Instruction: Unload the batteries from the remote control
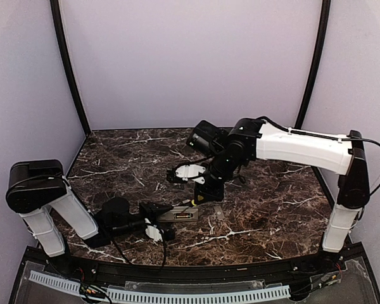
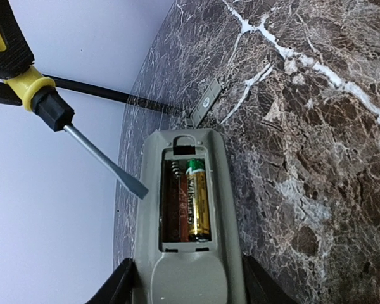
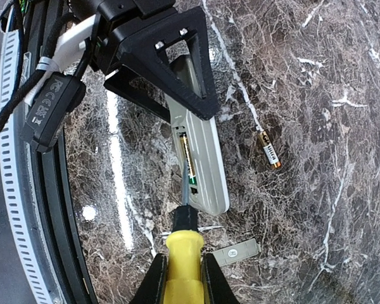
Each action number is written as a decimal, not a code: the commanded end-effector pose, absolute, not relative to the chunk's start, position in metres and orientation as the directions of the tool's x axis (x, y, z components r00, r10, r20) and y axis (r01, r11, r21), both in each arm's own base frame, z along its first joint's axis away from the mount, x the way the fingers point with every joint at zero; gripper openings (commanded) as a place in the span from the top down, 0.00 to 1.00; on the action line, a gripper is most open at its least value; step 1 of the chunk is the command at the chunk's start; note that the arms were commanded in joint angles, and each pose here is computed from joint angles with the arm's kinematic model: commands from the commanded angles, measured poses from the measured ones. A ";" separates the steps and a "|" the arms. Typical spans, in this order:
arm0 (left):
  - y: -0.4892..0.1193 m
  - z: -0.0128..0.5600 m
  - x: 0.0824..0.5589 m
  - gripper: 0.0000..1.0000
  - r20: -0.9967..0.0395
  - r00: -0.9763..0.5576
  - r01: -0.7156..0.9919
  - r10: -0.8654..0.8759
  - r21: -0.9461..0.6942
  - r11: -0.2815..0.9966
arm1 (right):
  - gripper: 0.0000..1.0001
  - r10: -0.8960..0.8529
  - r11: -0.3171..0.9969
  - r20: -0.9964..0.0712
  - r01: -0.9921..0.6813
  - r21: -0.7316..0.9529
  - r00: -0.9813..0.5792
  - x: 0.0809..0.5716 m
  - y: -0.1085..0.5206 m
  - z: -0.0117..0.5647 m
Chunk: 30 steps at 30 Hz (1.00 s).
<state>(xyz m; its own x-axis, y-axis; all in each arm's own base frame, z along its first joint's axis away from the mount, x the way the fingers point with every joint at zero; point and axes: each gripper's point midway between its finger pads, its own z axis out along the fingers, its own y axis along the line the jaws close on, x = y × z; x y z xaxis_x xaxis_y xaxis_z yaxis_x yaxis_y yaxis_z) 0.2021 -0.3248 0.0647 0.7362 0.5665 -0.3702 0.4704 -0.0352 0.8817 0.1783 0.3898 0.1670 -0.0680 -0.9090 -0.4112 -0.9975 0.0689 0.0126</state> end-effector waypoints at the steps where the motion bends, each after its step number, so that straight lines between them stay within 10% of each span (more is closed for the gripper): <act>1: -0.324 0.070 0.201 1.00 -0.357 0.748 0.443 0.559 0.896 -0.021 | 1.00 -0.916 0.088 -0.393 -0.996 0.004 -0.083 0.177 0.393 0.166; 30: -0.329 0.071 0.205 1.00 -0.367 0.734 0.460 0.571 0.888 -0.020 | 1.00 -0.941 0.111 -0.325 -0.993 -0.040 -0.092 0.174 0.404 0.140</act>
